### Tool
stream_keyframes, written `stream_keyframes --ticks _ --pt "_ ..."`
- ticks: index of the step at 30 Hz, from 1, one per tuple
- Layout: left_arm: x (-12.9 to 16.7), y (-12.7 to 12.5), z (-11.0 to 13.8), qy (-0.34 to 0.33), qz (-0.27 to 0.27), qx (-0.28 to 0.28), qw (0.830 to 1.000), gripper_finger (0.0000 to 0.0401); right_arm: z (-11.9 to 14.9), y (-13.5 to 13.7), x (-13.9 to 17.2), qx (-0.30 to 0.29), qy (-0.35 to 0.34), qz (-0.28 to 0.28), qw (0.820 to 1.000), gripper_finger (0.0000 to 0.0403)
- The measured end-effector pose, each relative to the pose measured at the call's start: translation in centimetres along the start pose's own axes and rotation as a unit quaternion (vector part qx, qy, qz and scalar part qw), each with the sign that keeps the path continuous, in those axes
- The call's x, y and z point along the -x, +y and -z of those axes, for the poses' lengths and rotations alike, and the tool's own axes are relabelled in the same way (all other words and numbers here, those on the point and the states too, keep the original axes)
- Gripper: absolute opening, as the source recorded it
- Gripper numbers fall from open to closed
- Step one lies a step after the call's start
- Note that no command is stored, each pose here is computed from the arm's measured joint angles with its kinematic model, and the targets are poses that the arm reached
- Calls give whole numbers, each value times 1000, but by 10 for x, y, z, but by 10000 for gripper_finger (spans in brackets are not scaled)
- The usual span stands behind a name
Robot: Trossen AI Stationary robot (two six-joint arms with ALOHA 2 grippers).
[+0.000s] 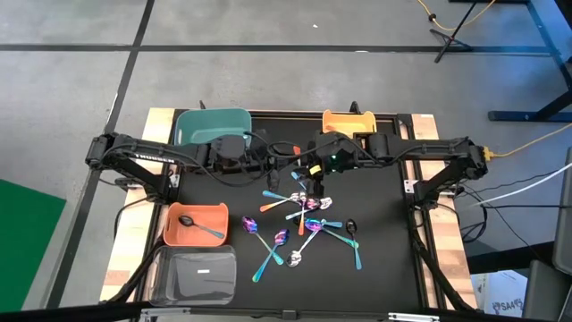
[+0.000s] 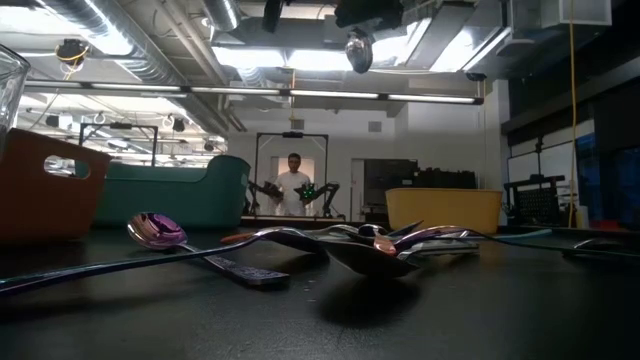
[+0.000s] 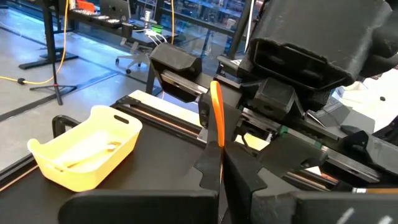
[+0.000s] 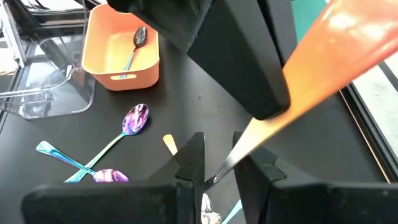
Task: Sort silverware by color (type)
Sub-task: Put the orange spoon into the yellow bin
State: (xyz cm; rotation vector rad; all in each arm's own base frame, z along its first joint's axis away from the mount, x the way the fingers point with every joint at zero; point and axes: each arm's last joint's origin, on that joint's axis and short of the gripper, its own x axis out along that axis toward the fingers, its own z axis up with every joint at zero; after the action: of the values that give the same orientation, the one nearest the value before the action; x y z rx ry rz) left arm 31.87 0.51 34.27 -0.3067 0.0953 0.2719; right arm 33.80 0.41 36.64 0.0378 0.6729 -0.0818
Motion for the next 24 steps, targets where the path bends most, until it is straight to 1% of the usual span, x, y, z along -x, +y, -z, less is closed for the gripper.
stream_keyframes --ticks 3,6,9,14,19,24 --pt "0 0 0 0 0 0 1000 1 0 0 0 0 0 3 1000 60" --pt "0 0 0 1 -1 0 1000 1 0 -1 0 1 -1 17 1000 35" --pt "0 0 0 2 -1 -3 1000 1 0 -1 0 0 1 17 1000 8" --pt "0 0 1 3 -2 -3 1000 1 0 -1 0 4 1 18 1000 10" --pt "0 0 1 3 -3 -3 1000 2 0 -1 0 6 1 19 1000 3" --pt "0 0 1 2 -7 1 1000 25 1 -2 0 11 3 22 1000 1"
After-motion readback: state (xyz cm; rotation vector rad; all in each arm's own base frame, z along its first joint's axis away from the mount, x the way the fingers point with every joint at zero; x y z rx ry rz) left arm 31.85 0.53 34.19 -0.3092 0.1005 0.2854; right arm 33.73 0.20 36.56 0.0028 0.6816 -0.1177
